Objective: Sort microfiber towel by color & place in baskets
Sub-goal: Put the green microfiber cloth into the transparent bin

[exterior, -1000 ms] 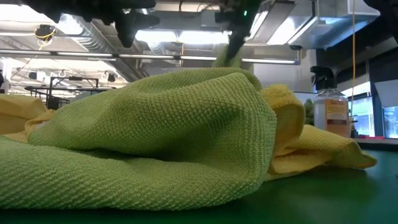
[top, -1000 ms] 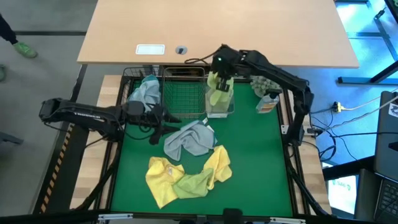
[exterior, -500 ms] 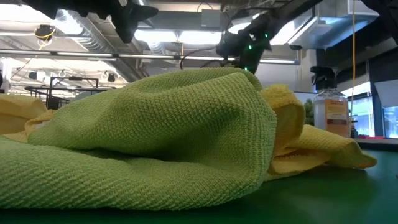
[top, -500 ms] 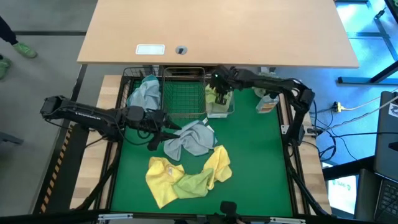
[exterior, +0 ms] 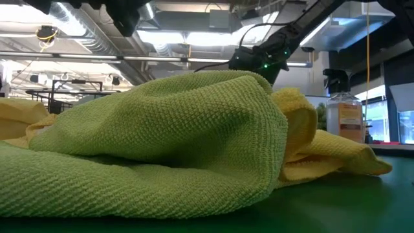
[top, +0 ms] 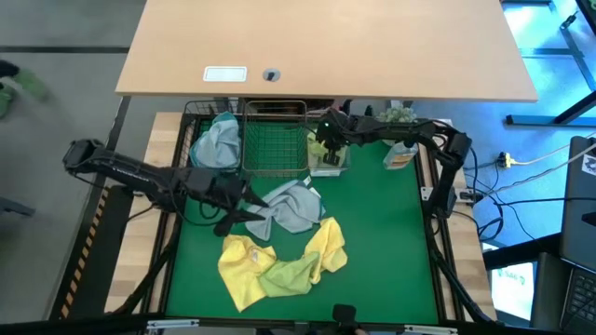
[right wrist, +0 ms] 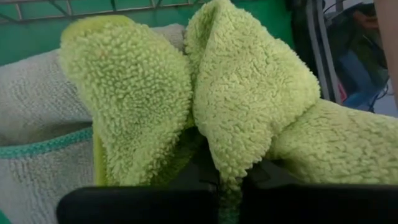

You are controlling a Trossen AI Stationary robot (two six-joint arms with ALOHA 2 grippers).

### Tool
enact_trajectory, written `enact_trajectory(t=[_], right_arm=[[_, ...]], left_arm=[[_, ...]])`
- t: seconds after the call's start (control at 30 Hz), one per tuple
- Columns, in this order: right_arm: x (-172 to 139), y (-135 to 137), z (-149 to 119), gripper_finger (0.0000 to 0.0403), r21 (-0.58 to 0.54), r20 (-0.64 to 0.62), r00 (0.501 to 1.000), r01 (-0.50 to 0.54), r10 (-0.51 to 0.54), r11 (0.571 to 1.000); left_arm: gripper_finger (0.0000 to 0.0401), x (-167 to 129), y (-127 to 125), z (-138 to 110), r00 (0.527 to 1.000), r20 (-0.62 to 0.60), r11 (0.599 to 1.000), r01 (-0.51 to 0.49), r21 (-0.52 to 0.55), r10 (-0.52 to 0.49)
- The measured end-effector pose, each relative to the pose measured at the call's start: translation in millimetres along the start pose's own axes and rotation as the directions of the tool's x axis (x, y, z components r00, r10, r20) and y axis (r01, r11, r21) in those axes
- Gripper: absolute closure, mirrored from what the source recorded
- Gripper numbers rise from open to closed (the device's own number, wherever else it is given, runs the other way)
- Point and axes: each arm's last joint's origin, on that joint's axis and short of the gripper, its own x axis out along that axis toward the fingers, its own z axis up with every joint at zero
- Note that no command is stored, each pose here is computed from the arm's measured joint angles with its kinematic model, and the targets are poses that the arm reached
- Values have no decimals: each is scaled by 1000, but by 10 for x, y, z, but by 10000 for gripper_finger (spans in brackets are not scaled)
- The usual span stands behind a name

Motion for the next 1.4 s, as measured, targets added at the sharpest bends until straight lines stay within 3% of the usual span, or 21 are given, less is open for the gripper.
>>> enact_trajectory(t=[0.37, 0.47, 0.63, 0.9, 1.23, 1.4], right_arm=[[0, 0, 0, 386, 0, 0, 1000, 0, 0, 1000], [0, 2, 1, 364, 0, 0, 1000, 0, 0, 1000], [1, 3, 1, 296, -1, 0, 1000, 0, 0, 1000], [-96, -51, 95, 228, 10, -22, 1000, 5, -4, 1000], [-420, -147, 304, 225, 41, -90, 995, -29, 33, 999], [-558, -99, 440, 225, 19, -66, 996, -53, 54, 998]], left_arm=[[232, -18, -345, -101, 986, -49, 987, 160, 22, -158], [232, -29, -409, -141, 979, -79, 982, 190, 18, -188], [232, -53, -472, -249, 962, -178, 977, 195, -90, -208], [232, -130, -477, -499, 894, -419, 971, 62, -230, -156], [232, -300, -359, -767, 736, -677, 960, -206, -187, 26], [232, -322, -334, -791, 718, -692, 954, -252, -161, 73]])
